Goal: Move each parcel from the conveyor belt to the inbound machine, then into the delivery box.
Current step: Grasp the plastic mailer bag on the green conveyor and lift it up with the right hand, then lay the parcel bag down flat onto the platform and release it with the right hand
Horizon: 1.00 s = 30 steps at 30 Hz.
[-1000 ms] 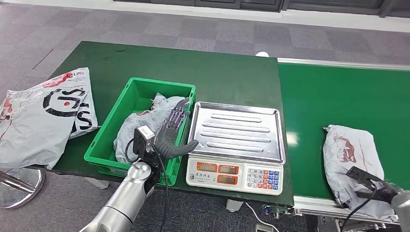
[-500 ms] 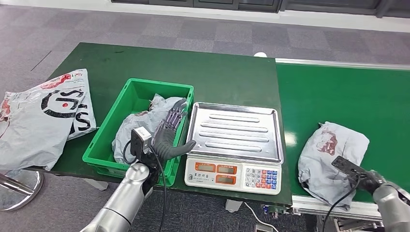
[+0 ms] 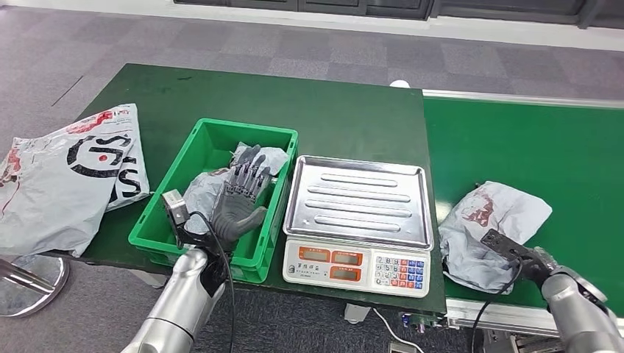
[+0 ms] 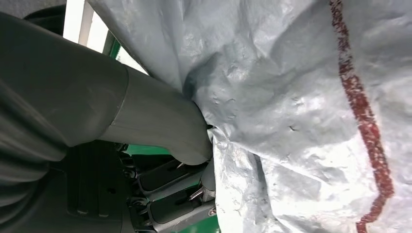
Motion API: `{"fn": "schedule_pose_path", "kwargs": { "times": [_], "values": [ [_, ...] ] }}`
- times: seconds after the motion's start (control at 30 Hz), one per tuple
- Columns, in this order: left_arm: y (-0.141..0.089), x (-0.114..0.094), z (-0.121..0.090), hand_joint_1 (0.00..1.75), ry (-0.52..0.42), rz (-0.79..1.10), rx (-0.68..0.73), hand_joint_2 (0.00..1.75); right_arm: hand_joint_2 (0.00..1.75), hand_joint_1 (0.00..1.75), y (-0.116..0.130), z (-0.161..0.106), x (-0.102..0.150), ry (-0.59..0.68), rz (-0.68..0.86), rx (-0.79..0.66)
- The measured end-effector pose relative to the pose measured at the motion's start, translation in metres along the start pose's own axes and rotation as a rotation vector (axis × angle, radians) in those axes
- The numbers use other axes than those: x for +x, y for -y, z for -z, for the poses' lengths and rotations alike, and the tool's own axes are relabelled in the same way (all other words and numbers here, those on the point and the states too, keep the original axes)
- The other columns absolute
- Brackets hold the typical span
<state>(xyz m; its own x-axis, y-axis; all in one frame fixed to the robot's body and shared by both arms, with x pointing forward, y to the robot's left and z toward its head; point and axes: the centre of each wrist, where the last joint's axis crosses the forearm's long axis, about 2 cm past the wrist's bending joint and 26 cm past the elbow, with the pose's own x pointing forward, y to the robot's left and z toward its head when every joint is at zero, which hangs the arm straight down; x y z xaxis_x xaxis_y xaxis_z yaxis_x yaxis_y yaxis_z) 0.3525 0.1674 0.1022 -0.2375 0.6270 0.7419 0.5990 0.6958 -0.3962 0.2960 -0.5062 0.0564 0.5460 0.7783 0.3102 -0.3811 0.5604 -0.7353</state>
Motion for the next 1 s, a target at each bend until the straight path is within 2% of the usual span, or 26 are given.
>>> {"fn": "schedule_pose_path", "kwargs": {
  "times": [0.13,0.3,0.5,0.77,1.0],
  "values": [
    [-0.003,0.0,-0.004,0.0,0.0,0.023,0.034,1.75,1.75,1.75,0.002,0.001,0.011,0.088,0.045,-0.115],
    [-0.004,0.001,-0.009,0.0,0.012,0.026,0.061,1.75,1.75,1.75,0.025,-0.007,0.049,0.363,0.203,-0.544],
    [-0.003,0.0,-0.01,0.0,0.015,0.014,0.06,1.75,1.75,1.75,0.042,-0.039,0.064,0.591,0.326,-0.871],
    [-0.003,0.0,-0.01,0.0,0.018,0.0,0.06,1.75,1.75,1.75,0.05,-0.065,0.064,0.676,0.37,-1.047],
    [-0.001,-0.002,-0.008,0.0,0.013,-0.003,0.058,1.75,1.75,1.75,0.061,-0.098,0.064,0.822,0.437,-1.309]
  ]
}}
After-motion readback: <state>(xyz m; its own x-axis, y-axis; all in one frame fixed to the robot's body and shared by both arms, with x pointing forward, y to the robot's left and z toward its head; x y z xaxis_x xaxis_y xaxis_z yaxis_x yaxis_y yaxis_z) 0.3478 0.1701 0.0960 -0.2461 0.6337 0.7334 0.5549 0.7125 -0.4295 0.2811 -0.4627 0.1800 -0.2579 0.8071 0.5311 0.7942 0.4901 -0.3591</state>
